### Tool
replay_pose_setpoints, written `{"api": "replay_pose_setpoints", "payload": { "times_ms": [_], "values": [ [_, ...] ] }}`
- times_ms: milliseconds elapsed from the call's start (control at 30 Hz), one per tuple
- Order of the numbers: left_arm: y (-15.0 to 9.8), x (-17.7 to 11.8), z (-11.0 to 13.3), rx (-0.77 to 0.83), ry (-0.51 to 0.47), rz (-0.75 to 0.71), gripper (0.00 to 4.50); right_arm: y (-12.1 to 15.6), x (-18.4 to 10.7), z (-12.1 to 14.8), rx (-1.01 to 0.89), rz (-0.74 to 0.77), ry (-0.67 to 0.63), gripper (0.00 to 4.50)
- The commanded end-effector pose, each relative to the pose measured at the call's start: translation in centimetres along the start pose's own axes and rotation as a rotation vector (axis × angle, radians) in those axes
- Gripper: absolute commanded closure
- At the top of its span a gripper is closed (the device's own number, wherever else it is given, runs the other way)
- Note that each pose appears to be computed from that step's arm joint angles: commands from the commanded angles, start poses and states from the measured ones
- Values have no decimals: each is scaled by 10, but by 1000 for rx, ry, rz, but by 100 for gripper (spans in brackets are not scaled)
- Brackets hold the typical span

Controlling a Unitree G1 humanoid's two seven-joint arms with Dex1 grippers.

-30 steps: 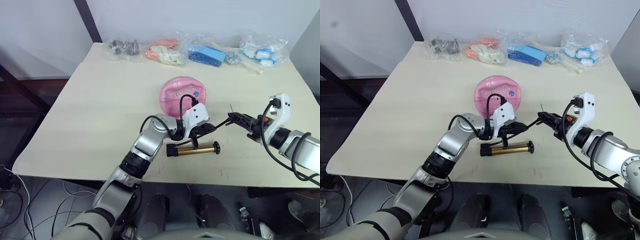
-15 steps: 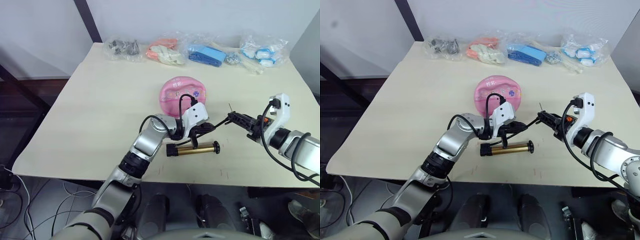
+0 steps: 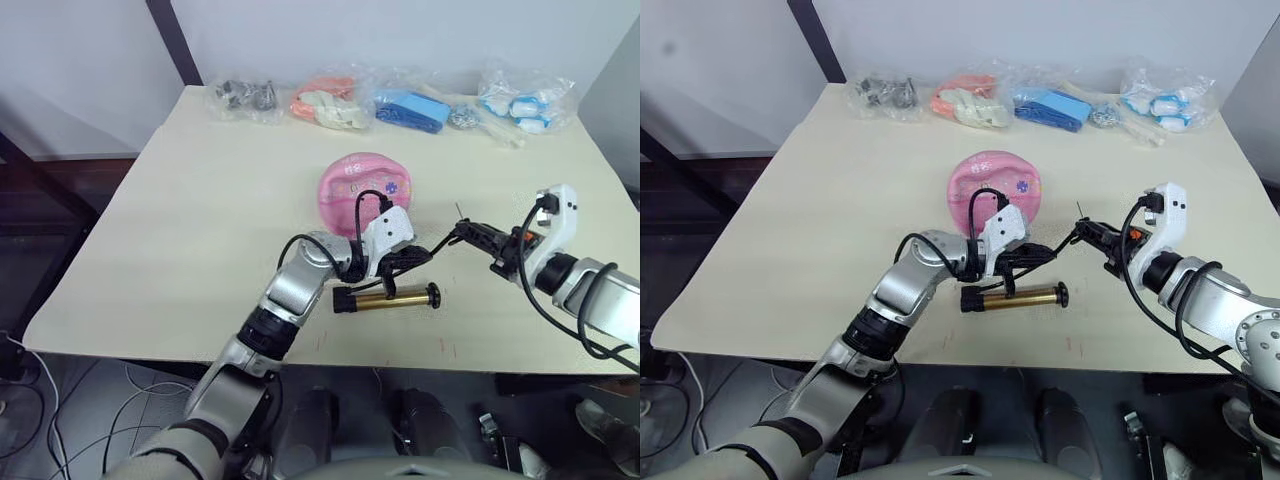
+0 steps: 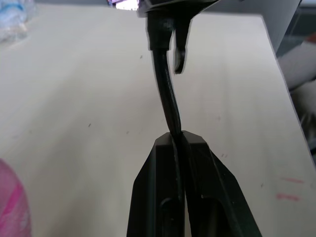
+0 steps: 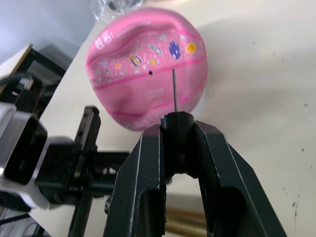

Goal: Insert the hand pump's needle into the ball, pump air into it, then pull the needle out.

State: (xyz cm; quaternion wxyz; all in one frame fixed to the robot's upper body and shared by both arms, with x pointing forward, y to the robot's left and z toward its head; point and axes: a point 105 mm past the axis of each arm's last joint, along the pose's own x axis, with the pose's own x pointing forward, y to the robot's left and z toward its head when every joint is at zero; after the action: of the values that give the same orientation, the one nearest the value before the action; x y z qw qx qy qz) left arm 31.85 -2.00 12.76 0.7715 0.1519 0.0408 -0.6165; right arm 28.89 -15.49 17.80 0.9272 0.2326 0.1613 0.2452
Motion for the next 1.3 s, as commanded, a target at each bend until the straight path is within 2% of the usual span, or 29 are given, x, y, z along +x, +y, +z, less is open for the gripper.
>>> {"api": "replay_pose_setpoints", "payload": {
  "times_ms": [33, 100, 200, 233, 300, 467, 533, 600, 833, 933, 1067, 1300],
  "values": [
    [0, -6, 26, 29, -102, -19, 377, 5, 0, 5, -11, 11, -11, 419],
    [0, -12, 27, 17, -106, -25, 315, 4, 1, 7, -15, 0, -13, 419],
    [3, -27, 31, 5, -101, -27, 162, 2, 2, 11, -41, -28, -13, 419],
    [6, -33, 32, 12, -93, -12, 127, 1, 2, 13, -58, -39, -11, 419],
    [10, -43, 32, 21, -82, 12, 27, 1, 3, 15, -85, -55, -4, 419],
    [32, -83, 36, 11, -83, 140, 27, 19, 10, 15, -238, 1, 104, 419],
    [37, -97, 42, -2, -132, 168, 27, 24, 12, 14, -217, 16, 136, 419],
    [43, -109, 44, 31, -128, 198, 27, 31, 14, 16, -187, 43, 154, 419],
    [60, -155, 40, 18, -19, 238, 27, 45, 33, 23, -88, 60, 179, 419],
    [68, -169, 39, 17, 26, 257, 27, 45, 42, 21, -161, 32, 257, 419],
    [75, -185, 35, 2, 106, 267, 27, 47, 51, 21, -239, 8, 309, 419],
    [94, -199, 41, 21, 206, 285, 27, 53, 67, 16, -112, 37, 374, 419]
  ]
}}
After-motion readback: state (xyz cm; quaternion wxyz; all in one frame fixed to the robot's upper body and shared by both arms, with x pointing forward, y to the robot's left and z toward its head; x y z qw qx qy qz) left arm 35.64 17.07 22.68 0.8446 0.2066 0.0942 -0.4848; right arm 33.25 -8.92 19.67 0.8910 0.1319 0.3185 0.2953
